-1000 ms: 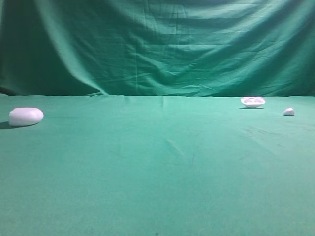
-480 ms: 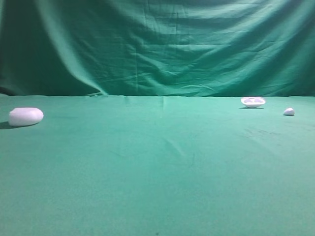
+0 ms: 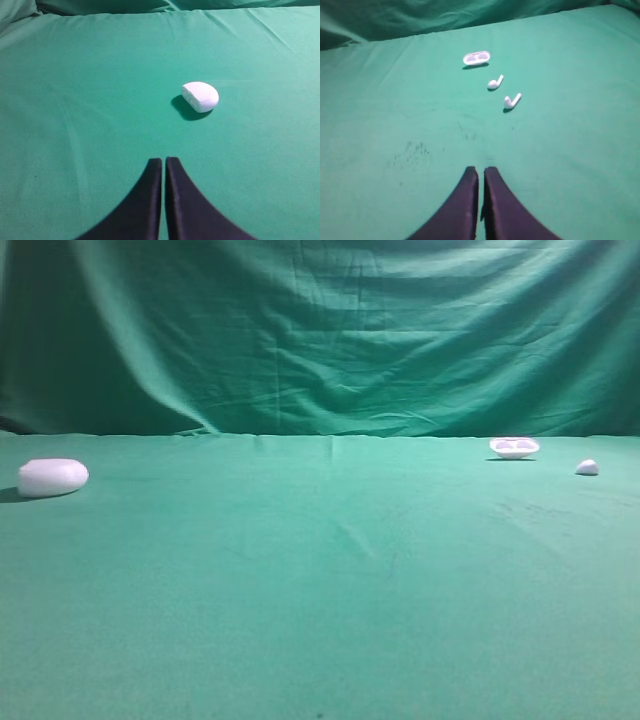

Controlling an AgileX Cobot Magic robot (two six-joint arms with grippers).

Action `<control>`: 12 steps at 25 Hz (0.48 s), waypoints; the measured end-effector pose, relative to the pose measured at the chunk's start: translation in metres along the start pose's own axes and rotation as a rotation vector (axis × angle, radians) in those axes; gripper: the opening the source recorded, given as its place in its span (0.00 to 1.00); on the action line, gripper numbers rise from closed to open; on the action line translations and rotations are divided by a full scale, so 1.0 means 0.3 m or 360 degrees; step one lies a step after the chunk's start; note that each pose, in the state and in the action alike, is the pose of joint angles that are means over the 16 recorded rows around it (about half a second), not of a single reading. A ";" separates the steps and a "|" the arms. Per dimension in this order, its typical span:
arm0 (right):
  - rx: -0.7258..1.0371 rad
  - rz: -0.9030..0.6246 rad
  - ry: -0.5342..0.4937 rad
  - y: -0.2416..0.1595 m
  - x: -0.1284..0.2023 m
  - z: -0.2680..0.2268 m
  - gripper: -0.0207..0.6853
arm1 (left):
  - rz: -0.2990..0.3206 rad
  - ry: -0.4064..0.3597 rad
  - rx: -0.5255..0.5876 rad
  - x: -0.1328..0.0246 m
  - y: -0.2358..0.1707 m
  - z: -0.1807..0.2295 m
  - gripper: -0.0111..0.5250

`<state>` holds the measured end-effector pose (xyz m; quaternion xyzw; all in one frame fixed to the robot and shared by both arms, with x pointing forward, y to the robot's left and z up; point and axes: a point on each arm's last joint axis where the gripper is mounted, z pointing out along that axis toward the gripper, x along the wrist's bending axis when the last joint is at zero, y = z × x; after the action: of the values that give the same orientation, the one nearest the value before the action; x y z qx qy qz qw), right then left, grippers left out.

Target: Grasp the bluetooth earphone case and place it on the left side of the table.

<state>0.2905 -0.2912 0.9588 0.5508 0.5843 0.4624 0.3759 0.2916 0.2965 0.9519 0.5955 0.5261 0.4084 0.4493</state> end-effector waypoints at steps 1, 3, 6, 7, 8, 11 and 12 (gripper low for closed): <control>0.0002 0.0008 -0.0003 -0.010 -0.001 0.003 0.03 | 0.0000 0.0000 0.0000 0.000 0.000 0.000 0.02; 0.0005 0.0019 -0.0005 -0.025 -0.002 0.007 0.03 | 0.0000 0.0000 0.0000 0.000 0.000 0.000 0.02; 0.0008 0.0027 -0.0005 -0.034 -0.002 0.010 0.03 | 0.0000 0.0000 0.0000 0.000 0.000 0.000 0.02; 0.0007 0.0028 -0.0004 -0.034 -0.002 0.010 0.03 | 0.0000 0.0000 0.0000 0.000 0.000 0.000 0.02; 0.0005 0.0029 -0.0004 -0.034 -0.002 0.010 0.03 | 0.0000 0.0000 0.0000 0.000 0.000 0.000 0.02; 0.0005 0.0030 -0.0004 -0.034 -0.002 0.010 0.03 | 0.0000 0.0000 0.0000 0.000 0.000 0.000 0.02; 0.0005 0.0030 -0.0004 -0.034 -0.002 0.010 0.03 | 0.0000 0.0000 0.0000 0.000 0.000 0.000 0.02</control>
<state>0.2905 -0.2911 0.9482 0.5573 0.5794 0.4644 0.3715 0.2916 0.2965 0.9519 0.5955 0.5261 0.4084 0.4493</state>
